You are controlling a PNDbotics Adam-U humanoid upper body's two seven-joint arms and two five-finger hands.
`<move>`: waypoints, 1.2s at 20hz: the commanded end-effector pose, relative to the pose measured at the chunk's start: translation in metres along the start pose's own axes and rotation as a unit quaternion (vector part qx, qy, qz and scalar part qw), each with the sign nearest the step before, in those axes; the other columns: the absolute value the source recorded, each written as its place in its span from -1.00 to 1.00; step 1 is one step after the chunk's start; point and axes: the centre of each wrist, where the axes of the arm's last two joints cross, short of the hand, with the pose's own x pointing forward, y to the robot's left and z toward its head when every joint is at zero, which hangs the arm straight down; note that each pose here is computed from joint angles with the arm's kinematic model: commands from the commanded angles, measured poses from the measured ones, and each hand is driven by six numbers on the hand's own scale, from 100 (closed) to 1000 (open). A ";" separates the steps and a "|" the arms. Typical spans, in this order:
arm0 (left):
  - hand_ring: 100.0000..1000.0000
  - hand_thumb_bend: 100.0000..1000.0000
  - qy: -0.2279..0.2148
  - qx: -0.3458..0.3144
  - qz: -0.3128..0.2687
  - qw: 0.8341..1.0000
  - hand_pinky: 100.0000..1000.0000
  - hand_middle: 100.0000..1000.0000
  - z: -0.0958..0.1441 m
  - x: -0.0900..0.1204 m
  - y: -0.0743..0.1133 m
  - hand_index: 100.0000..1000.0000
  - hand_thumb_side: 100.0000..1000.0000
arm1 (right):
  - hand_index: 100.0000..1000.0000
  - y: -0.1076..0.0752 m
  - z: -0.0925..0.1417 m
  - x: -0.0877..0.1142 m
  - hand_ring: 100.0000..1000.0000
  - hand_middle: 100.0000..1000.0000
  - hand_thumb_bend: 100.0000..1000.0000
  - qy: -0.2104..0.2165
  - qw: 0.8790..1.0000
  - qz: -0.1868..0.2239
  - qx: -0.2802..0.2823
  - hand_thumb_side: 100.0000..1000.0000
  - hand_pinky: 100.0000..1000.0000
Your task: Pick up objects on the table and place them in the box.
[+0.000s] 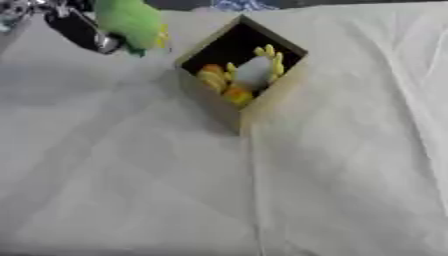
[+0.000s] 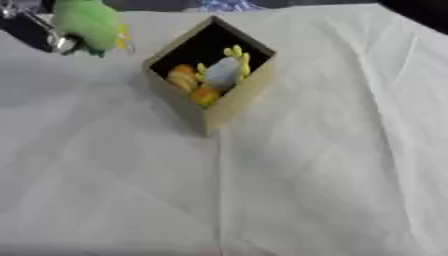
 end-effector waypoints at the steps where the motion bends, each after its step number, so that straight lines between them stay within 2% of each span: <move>1: 0.18 -0.84 -0.026 0.024 0.024 0.999 0.40 0.08 -0.021 0.011 0.012 0.28 -1.00 | 0.61 -0.005 -0.005 0.008 0.52 0.20 -1.00 -0.018 1.000 0.003 -0.004 -0.06 0.81; 5: 0.19 -0.86 -0.035 0.025 0.056 0.997 0.40 0.09 -0.051 0.016 0.006 0.30 -1.00 | 0.60 -0.004 -0.009 0.012 0.52 0.20 -1.00 -0.027 1.000 -0.003 -0.001 -0.06 0.81; 10: 0.20 -0.83 -0.017 0.003 0.076 0.997 0.40 0.10 -0.081 0.009 -0.019 0.31 -1.00 | 0.60 -0.004 -0.013 0.015 0.52 0.20 -1.00 -0.039 0.999 -0.008 -0.003 -0.06 0.81; 14: 0.22 -0.79 -0.006 -0.019 0.082 0.996 0.40 0.12 -0.094 0.003 -0.041 0.32 -0.98 | 0.60 -0.004 -0.015 0.017 0.52 0.21 -1.00 -0.045 0.999 -0.012 -0.006 -0.06 0.81; 18: 0.27 -0.67 0.013 -0.040 0.078 0.996 0.44 0.16 -0.103 -0.001 -0.059 0.37 -0.94 | 0.60 -0.004 -0.016 0.018 0.52 0.21 -1.00 -0.048 0.999 -0.016 -0.009 -0.06 0.81; 19: 0.30 -0.60 0.020 -0.044 0.077 0.996 0.47 0.20 -0.105 -0.002 -0.064 0.40 -0.89 | 0.60 -0.004 -0.017 0.018 0.52 0.21 -1.00 -0.049 0.999 -0.017 -0.010 -0.06 0.81; 21: 0.46 -0.36 0.028 -0.050 0.073 0.996 0.57 0.37 -0.107 -0.005 -0.071 0.56 -0.58 | 0.60 -0.003 -0.017 0.019 0.52 0.21 -1.00 -0.049 0.999 -0.019 -0.010 -0.06 0.81; 23: 0.58 -0.08 0.023 -0.041 0.070 0.996 0.65 0.58 -0.107 -0.006 -0.072 0.72 -0.31 | 0.60 -0.003 -0.016 0.018 0.52 0.20 -1.00 -0.048 0.999 -0.020 -0.010 -0.06 0.81; 24: 0.60 -0.01 0.018 -0.033 0.068 0.997 0.66 0.60 -0.107 -0.007 -0.070 0.75 -0.24 | 0.60 -0.003 -0.016 0.018 0.52 0.20 -1.00 -0.046 0.999 -0.021 -0.012 -0.06 0.81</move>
